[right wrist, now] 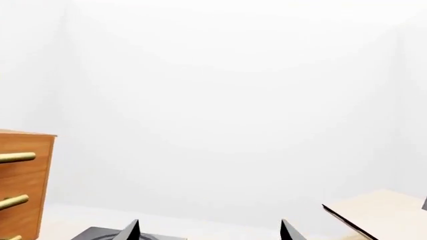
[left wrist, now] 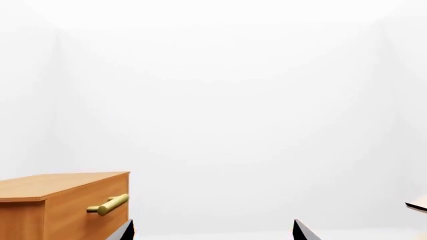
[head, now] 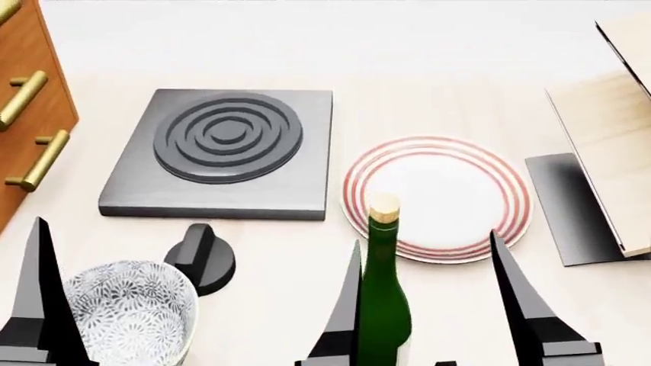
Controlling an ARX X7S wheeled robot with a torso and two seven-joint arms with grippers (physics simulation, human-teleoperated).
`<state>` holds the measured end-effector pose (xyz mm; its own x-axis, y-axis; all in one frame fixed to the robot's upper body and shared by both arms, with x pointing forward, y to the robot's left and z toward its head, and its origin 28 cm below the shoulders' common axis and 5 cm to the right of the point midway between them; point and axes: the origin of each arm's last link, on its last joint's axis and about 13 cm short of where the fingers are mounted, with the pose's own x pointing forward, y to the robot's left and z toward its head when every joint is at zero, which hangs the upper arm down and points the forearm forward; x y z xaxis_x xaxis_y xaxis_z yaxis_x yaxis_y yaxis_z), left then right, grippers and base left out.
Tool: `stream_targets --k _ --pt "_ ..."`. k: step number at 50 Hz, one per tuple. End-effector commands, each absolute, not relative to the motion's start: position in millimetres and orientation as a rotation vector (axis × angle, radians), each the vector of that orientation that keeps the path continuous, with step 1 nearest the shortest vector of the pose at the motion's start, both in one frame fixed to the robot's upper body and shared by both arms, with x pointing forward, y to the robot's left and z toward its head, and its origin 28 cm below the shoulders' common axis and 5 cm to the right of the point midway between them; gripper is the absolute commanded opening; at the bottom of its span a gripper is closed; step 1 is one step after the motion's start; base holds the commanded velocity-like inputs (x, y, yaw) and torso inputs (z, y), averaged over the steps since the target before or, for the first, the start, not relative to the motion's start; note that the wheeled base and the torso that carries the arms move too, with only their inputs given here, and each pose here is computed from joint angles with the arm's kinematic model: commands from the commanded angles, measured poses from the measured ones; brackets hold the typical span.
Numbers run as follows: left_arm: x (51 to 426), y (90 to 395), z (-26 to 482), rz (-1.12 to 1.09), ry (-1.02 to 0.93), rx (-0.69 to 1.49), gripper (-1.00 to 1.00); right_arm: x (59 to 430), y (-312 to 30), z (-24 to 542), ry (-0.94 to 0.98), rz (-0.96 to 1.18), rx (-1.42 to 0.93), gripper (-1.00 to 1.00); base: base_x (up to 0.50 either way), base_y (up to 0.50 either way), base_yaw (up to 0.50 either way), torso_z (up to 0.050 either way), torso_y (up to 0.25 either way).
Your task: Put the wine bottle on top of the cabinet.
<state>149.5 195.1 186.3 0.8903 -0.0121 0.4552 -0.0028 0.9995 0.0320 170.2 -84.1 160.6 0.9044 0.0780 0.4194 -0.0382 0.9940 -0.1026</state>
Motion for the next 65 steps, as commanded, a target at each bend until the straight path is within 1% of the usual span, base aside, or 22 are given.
stream_targets --k 1,12,34,62,65 --pt "149.6 193.9 190.1 -0.047 -0.483 -0.001 1.00 171.1 -86.6 161.7 -0.442 0.045 -0.096 1.00 0.29 0.00 0.00 0.000 0.000" --pt "149.5 194.1 190.4 -0.047 -0.482 -0.002 1.00 171.8 -86.0 160.4 -0.439 0.050 -0.095 1.00 0.29 0.00 0.00 0.000 0.000" --pt "149.7 193.8 190.0 -0.046 -0.478 0.000 1.00 171.9 -85.6 159.2 -0.437 0.055 -0.107 1.00 0.00 0.01 0.00 0.000 0.001" --pt "149.3 193.8 190.6 -0.044 -0.481 0.000 1.00 171.5 -85.7 160.1 -0.435 0.058 -0.112 1.00 0.00 0.50 0.00 0.000 0.000" --pt "149.2 193.9 190.7 -0.042 -0.478 -0.002 1.00 171.7 -86.4 159.7 -0.434 0.064 -0.093 1.00 0.00 0.00 0.00 0.000 0.000"
